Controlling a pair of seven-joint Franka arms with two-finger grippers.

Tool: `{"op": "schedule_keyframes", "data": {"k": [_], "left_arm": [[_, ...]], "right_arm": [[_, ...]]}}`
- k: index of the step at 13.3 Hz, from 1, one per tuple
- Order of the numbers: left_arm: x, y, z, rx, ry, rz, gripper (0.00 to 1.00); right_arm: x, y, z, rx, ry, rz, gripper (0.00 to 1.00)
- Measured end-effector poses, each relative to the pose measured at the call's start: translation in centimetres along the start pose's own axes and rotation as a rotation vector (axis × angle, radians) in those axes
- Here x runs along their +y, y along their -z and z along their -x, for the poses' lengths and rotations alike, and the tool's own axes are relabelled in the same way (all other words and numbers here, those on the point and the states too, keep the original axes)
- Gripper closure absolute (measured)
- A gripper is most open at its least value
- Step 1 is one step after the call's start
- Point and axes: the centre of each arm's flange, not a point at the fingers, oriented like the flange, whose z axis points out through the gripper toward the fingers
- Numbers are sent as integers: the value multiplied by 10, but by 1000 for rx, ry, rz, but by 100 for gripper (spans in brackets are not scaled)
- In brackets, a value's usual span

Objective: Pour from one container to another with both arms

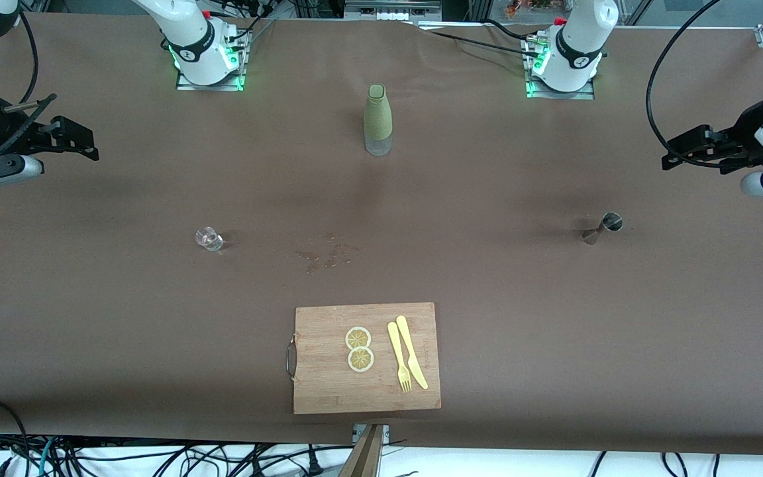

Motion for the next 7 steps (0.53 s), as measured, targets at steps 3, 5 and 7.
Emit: {"op": "schedule_keyframes", "data": {"k": [3, 5, 7], "left_arm": [[-1, 0, 0, 0, 3, 0, 0], [-2, 0, 0, -1, 3, 0, 0], [-2, -1, -1, -1, 4, 0, 0]], "right_arm": [[0, -1, 0, -2, 0, 1, 1], [0, -1, 0, -2, 0, 1, 1], [0, -1, -1, -2, 0, 1, 1]]}}
